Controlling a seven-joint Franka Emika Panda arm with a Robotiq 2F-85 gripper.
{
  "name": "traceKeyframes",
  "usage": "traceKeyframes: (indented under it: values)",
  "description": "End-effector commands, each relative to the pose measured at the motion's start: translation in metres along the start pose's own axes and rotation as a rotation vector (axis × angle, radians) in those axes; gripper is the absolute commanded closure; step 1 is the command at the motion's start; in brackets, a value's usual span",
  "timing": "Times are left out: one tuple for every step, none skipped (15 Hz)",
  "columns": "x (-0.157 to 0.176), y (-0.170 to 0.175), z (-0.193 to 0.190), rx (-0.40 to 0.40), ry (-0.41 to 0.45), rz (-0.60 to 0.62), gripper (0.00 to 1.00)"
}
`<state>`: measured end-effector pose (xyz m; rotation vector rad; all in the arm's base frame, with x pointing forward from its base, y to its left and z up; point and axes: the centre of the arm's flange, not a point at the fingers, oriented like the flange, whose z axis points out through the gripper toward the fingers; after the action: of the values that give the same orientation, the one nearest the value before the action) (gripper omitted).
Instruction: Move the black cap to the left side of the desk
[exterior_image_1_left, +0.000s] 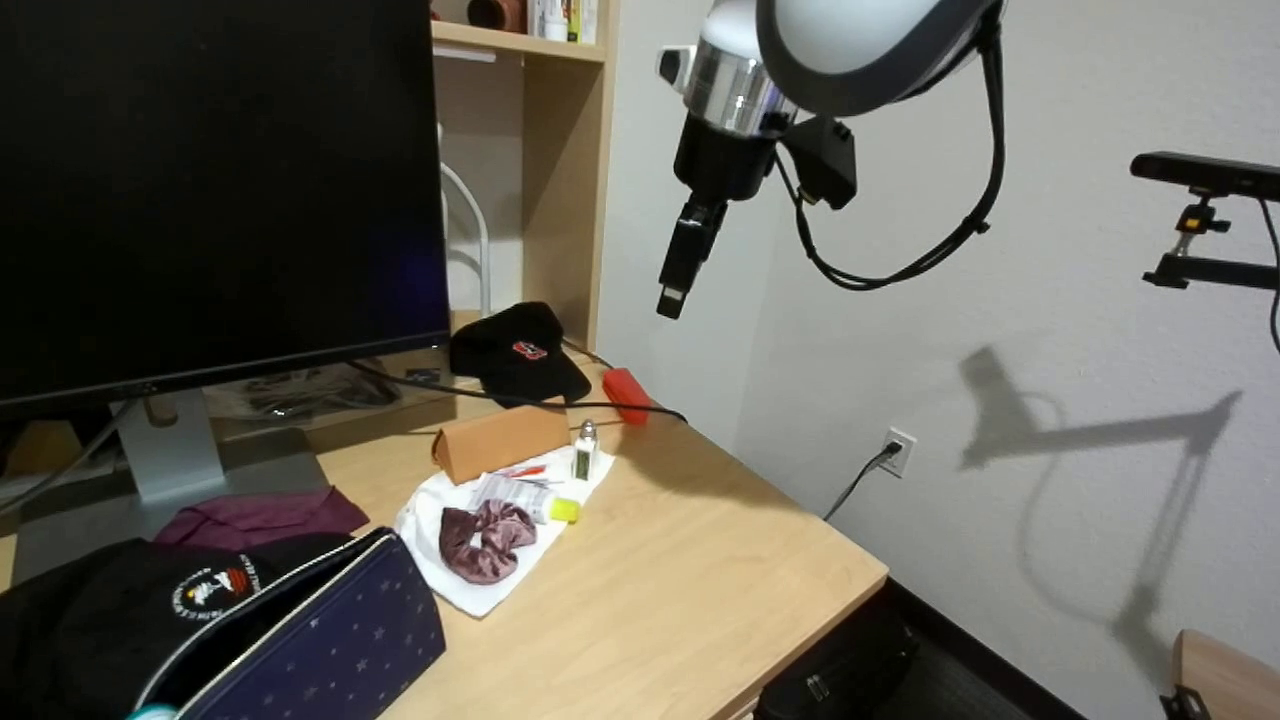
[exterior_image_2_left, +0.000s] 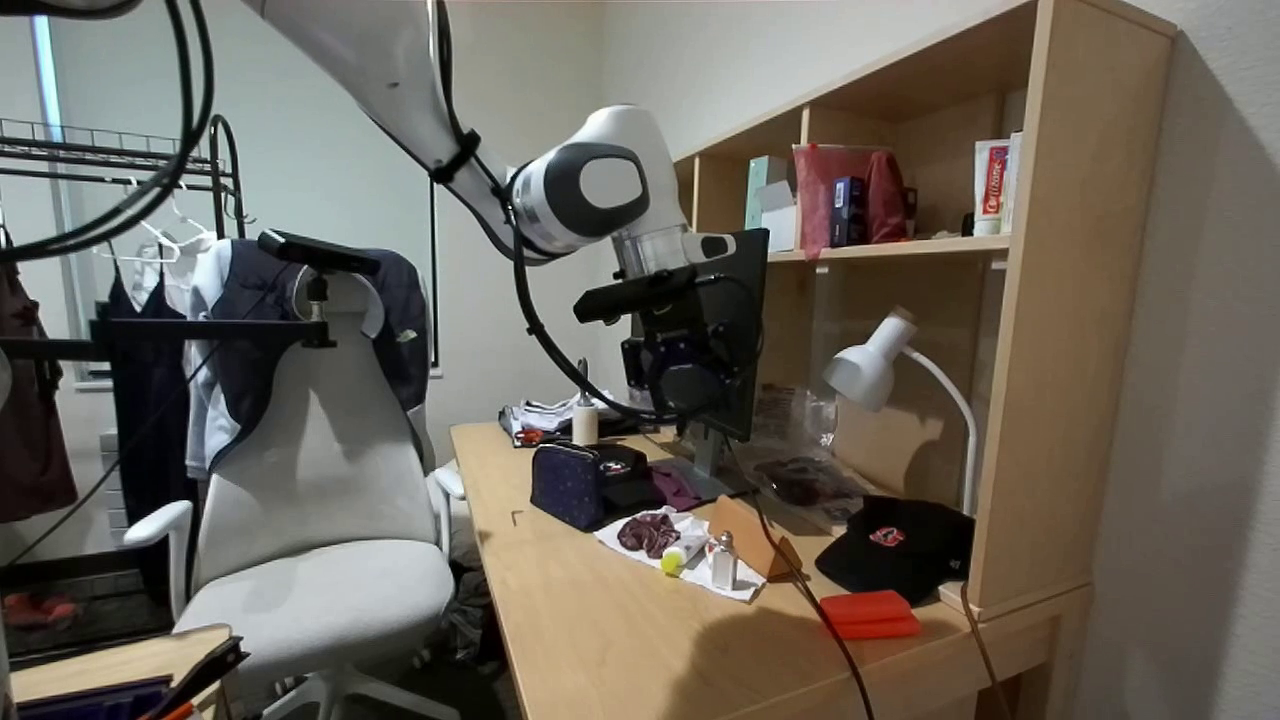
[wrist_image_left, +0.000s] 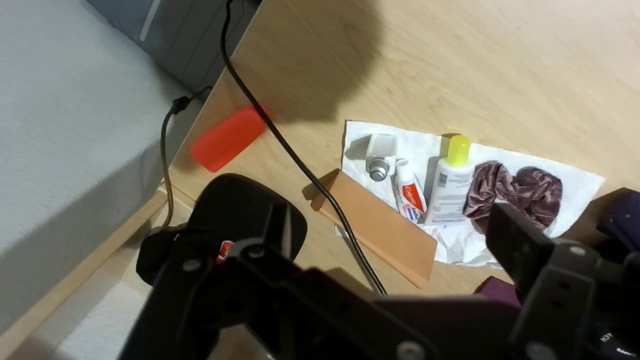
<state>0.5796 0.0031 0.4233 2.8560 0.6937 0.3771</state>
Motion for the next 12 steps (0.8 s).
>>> traceKeyframes:
  values:
    - [0.000, -0.006, 0.010, -0.063, -0.033, -0.021, 0.00]
    - [0.008, 0.001, 0.023, -0.092, -0.064, -0.074, 0.00]
    - [0.012, 0.006, 0.031, -0.122, -0.083, -0.111, 0.00]
    - [0.018, 0.011, 0.041, -0.136, -0.089, -0.148, 0.00]
    - [0.027, 0.015, 0.054, -0.146, -0.090, -0.191, 0.00]
    - [0.037, 0.018, 0.066, -0.152, -0.097, -0.223, 0.00]
    - [0.047, 0.021, 0.080, -0.177, -0.108, -0.237, 0.00]
    - [0.056, 0.025, 0.092, -0.198, -0.116, -0.252, 0.00]
    - [0.065, 0.028, 0.107, -0.209, -0.120, -0.269, 0.00]
    - [0.072, 0.031, 0.119, -0.227, -0.128, -0.276, 0.00]
    - [0.079, 0.036, 0.134, -0.259, -0.140, -0.277, 0.00]
    - [0.083, 0.040, 0.145, -0.269, -0.160, -0.289, 0.00]
